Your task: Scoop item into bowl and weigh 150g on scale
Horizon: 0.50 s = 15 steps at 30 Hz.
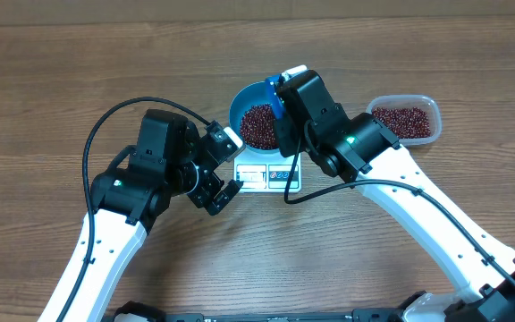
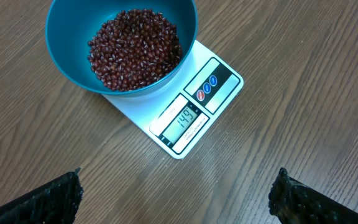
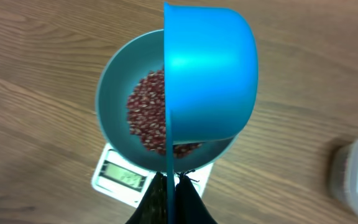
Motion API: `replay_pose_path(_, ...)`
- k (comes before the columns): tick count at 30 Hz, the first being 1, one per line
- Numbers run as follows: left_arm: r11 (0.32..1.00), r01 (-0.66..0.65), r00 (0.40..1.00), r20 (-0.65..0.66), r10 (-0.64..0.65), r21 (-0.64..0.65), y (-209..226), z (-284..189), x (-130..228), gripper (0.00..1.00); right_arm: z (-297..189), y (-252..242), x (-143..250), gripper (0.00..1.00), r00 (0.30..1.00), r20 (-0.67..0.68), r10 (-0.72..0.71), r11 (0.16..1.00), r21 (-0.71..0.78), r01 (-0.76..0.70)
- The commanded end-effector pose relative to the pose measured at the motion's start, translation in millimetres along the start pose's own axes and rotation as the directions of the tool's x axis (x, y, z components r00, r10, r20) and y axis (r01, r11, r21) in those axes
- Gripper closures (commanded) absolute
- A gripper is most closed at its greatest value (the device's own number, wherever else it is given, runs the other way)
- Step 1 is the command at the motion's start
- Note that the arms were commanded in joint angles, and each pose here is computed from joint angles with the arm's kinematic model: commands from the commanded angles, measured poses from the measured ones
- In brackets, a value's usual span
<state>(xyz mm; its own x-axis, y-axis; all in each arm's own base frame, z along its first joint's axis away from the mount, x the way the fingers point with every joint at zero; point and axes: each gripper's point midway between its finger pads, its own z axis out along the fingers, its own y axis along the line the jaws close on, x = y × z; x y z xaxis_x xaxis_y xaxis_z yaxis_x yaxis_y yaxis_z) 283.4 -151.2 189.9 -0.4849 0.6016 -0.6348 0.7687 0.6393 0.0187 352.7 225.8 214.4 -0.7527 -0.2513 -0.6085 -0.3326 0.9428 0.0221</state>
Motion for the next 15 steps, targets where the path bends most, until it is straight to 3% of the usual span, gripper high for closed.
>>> replay_pose_path(1, 1.000, 0.012, 1.000, -0.007, -0.012, 0.007, -3, 2, 3, 0.00, -7, 14, -9, 0.96, 0.996, 0.014, 0.089, 0.994, -0.072, -0.088)
replay_pose_path(5, 1.000, 0.012, 1.000, -0.007, -0.012, 0.007, -3, 2, 3, 0.00, -6, 13, -9, 0.96, 0.996, 0.015, 0.087, 0.994, -0.067, -0.085)
replay_pose_path(15, 1.000, 0.012, 1.000, -0.007, -0.012, 0.007, -3, 2, 3, 0.00, 42, -9, 6, 0.96, 0.998, -0.055, 0.030, 0.994, 0.106, -0.024)
